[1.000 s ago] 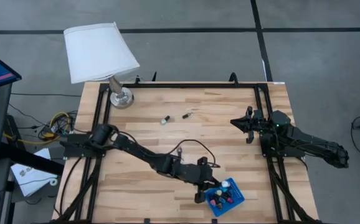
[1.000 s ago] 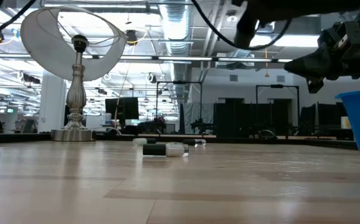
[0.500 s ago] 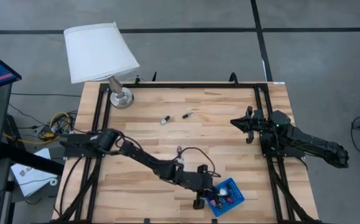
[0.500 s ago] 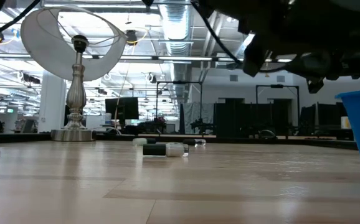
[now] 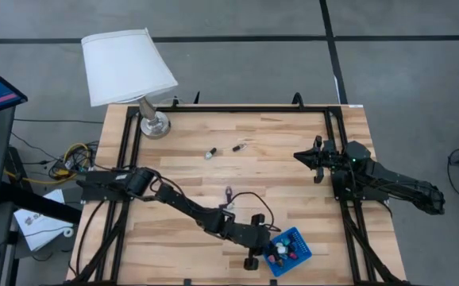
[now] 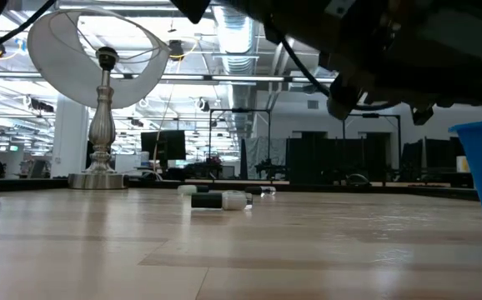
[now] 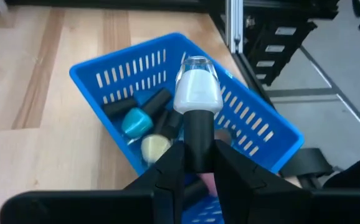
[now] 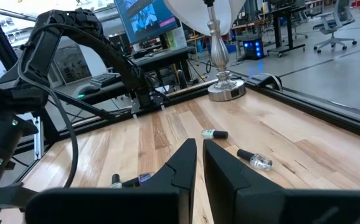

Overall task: Pick & Place Nail Polish
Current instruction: Put the top white nail polish into the blue bin

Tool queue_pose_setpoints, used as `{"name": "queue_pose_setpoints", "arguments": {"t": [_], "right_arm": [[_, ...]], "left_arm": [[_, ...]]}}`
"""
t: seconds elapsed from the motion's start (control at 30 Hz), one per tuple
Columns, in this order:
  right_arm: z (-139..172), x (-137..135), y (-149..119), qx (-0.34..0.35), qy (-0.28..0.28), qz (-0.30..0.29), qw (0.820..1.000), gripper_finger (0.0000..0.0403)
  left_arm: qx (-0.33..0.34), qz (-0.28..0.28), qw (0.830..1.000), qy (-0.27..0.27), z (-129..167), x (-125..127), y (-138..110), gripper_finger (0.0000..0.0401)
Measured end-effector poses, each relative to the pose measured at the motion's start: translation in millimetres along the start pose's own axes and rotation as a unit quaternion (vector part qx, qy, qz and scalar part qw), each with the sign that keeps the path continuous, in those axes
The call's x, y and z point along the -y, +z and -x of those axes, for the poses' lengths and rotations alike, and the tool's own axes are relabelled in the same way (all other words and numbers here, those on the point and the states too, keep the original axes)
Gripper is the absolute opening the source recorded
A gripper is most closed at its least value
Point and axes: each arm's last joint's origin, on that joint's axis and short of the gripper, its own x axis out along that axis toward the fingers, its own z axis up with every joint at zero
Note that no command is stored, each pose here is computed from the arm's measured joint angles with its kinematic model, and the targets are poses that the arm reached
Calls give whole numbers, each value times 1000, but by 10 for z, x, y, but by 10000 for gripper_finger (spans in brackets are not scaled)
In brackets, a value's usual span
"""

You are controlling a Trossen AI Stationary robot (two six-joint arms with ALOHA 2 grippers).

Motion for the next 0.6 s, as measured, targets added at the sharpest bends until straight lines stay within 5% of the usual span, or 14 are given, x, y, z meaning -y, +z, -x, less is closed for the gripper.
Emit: {"name": "queue_pose_setpoints", "arguments": {"t": [0.6], "right_arm": [[0,0,0,0,0,0,1000,21]], "left_arm": [[-18,-18,1000,6,-6,-3,-46,74]]}}
